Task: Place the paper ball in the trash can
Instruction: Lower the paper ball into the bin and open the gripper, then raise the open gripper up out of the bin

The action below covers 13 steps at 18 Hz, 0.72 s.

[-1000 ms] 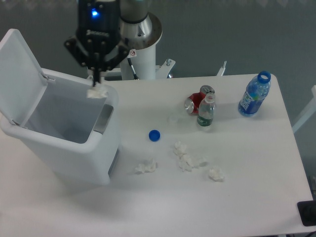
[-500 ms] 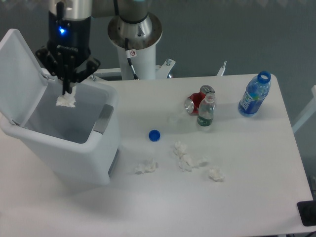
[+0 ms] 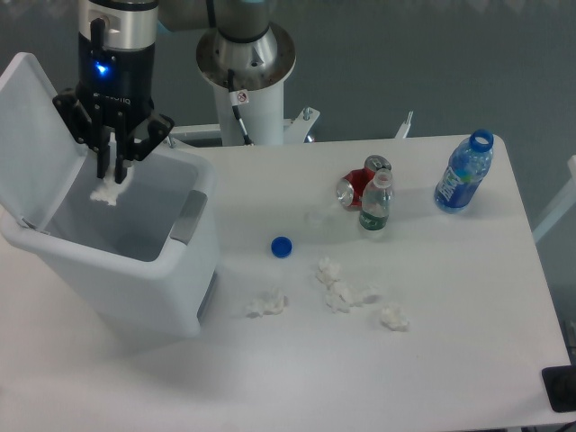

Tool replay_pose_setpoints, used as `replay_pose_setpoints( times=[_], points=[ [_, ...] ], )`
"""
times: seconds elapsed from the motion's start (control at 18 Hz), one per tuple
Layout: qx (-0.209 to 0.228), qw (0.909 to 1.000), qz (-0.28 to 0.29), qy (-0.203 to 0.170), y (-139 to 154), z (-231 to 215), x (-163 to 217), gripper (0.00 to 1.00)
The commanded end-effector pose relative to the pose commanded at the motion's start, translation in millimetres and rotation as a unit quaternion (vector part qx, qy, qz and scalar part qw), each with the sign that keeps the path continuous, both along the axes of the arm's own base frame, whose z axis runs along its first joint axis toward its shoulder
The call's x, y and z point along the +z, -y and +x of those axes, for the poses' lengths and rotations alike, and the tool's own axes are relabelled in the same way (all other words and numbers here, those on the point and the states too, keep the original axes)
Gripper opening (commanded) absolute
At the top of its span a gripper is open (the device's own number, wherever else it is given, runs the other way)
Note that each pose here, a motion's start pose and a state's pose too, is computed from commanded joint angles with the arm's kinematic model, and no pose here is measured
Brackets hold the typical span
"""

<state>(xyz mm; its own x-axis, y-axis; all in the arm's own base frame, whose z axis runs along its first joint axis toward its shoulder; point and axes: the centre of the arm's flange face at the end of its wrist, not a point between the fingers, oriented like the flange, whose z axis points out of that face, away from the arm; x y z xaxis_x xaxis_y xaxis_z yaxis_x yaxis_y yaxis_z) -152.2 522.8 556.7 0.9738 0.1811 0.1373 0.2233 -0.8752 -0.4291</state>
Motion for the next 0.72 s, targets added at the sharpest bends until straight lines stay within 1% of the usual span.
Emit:
replay_pose_setpoints(
  times=[0.11,0.22,0.28,0.33,0.44,0.5,0.72],
  points=[
    [0.000,1.0000,0.000,-0.001,0.0,-0.1,-0.6,0.71],
    [-0.002,1.0000,0.001,-0.003,1.0,0.5,0.9,0.73],
    [-0.004,1.0000,0.002,-0.006,1.8,-0.2,1.9,0.83],
    [-0.008,0.9999,0.003,-0.011,2.8,-1.7,2.8,0.99],
    [-0.012,0.9997,0.003,-0.020,7.1,-9.1,4.2,1.00],
    [-0.007,0.9995,-0.001,-0.030,13.9,-17.5,4.6,1.00],
    [0.032,0.9969,-0.023,-0.069,34.2,-52.9,8.4,1.00]
  ],
)
